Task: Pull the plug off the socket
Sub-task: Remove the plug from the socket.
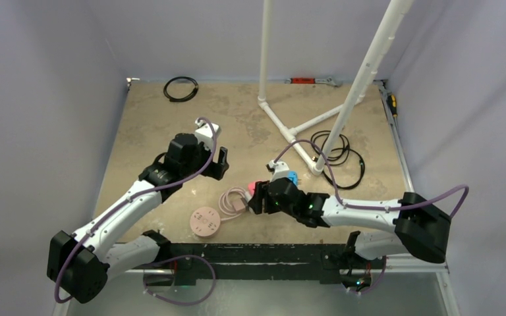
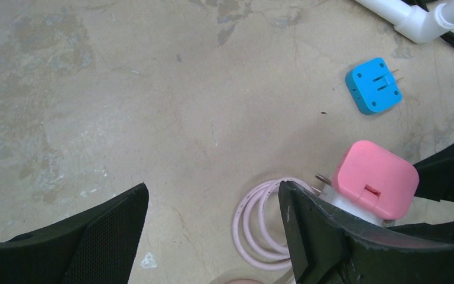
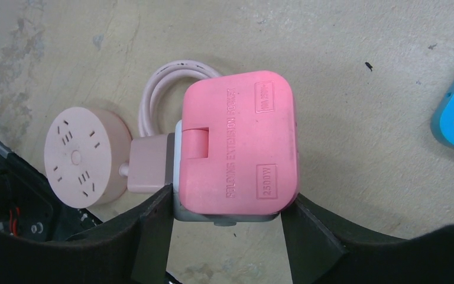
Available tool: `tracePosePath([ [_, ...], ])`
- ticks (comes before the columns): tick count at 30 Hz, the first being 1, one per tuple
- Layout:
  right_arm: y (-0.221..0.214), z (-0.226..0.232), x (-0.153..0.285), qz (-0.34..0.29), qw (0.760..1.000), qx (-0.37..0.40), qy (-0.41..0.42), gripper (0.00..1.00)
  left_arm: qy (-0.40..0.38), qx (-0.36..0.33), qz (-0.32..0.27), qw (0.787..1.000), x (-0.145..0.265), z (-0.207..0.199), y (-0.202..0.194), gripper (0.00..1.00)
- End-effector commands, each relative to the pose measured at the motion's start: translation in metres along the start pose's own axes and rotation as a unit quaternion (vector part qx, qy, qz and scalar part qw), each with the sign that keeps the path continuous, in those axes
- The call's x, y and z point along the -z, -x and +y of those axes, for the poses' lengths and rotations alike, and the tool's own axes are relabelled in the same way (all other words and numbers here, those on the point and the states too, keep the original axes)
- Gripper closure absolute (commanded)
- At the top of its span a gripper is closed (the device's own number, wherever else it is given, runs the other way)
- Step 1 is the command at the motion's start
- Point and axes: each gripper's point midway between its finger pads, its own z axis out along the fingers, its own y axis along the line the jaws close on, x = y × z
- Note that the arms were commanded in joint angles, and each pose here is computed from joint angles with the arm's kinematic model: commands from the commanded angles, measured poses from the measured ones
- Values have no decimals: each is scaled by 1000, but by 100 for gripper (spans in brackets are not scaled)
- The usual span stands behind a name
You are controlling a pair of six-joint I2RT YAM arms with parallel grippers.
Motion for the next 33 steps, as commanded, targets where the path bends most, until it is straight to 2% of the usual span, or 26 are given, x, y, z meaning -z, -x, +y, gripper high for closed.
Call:
tracePosePath([
  [1, 26, 12, 6, -56, 998, 10, 26, 81, -63, 7, -26, 998, 3, -24, 25, 20],
  [4, 44, 23, 18, -97, 993, 18, 62, 99, -121, 17, -34, 992, 4, -46, 36, 20],
  [8, 70, 37, 38, -169, 979, 26, 113, 100, -232, 20, -51, 971, 12, -85, 54, 27],
  [14, 102, 48, 62, -261, 952, 39, 157, 100, -348, 29, -34, 936, 25, -120, 49, 27],
  [23, 124, 44, 91, -342, 922, 26, 180, 100, -350, 33, -41, 935, 29, -119, 49, 21],
  [29, 134, 25, 90, -353, 928, -4, 122, 100, -328, 8, -30, 944, 26, -109, 35, 13],
  [31, 135, 20, 87, -349, 931, -21, 105, 100, -297, -1, -17, 955, 19, -99, 25, 12],
  [33, 135, 16, 83, -343, 934, -32, 89, 100, -293, -4, -9, 956, 18, -100, 18, 12],
])
